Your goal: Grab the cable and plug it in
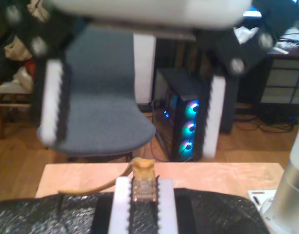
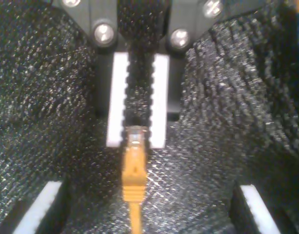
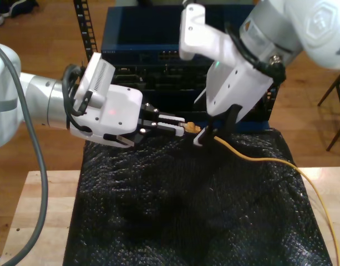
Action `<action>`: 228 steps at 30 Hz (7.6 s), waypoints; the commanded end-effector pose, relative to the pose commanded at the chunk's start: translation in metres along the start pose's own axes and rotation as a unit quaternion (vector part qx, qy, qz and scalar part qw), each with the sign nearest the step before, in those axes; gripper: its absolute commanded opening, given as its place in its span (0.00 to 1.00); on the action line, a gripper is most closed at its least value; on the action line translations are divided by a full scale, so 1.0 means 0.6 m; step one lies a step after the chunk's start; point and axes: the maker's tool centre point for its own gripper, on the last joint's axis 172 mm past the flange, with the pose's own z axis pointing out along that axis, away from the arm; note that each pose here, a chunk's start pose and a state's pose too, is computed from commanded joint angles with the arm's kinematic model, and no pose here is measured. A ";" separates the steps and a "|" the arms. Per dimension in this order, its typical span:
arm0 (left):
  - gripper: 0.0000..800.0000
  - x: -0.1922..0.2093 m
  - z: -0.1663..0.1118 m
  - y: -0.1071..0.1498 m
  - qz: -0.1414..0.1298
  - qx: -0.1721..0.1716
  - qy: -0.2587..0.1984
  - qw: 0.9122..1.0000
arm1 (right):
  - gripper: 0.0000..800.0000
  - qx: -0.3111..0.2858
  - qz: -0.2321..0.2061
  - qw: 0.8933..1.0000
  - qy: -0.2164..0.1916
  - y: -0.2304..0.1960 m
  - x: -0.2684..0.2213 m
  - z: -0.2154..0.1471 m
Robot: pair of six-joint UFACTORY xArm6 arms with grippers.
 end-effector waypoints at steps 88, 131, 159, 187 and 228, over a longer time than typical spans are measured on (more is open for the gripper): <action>0.00 0.158 -0.079 0.084 -0.226 -0.223 0.271 0.909 | 0.94 -0.258 -0.294 0.909 0.142 -0.075 0.159 -0.149; 0.01 0.165 -0.084 0.098 -0.264 -0.252 0.262 0.893 | 0.44 -0.268 -0.289 0.907 0.147 -0.080 0.148 -0.139; 0.01 0.168 -0.086 0.103 -0.290 -0.267 0.255 0.883 | 0.40 -0.262 -0.295 0.906 0.151 -0.092 0.154 -0.133; 0.01 0.170 -0.089 0.108 -0.290 -0.274 0.256 0.881 | 0.31 -0.263 -0.295 0.906 0.151 -0.092 0.154 -0.133; 0.02 0.170 -0.089 0.108 -0.294 -0.276 0.255 0.879 | 0.00 -0.258 -0.284 0.908 0.166 -0.101 0.154 -0.134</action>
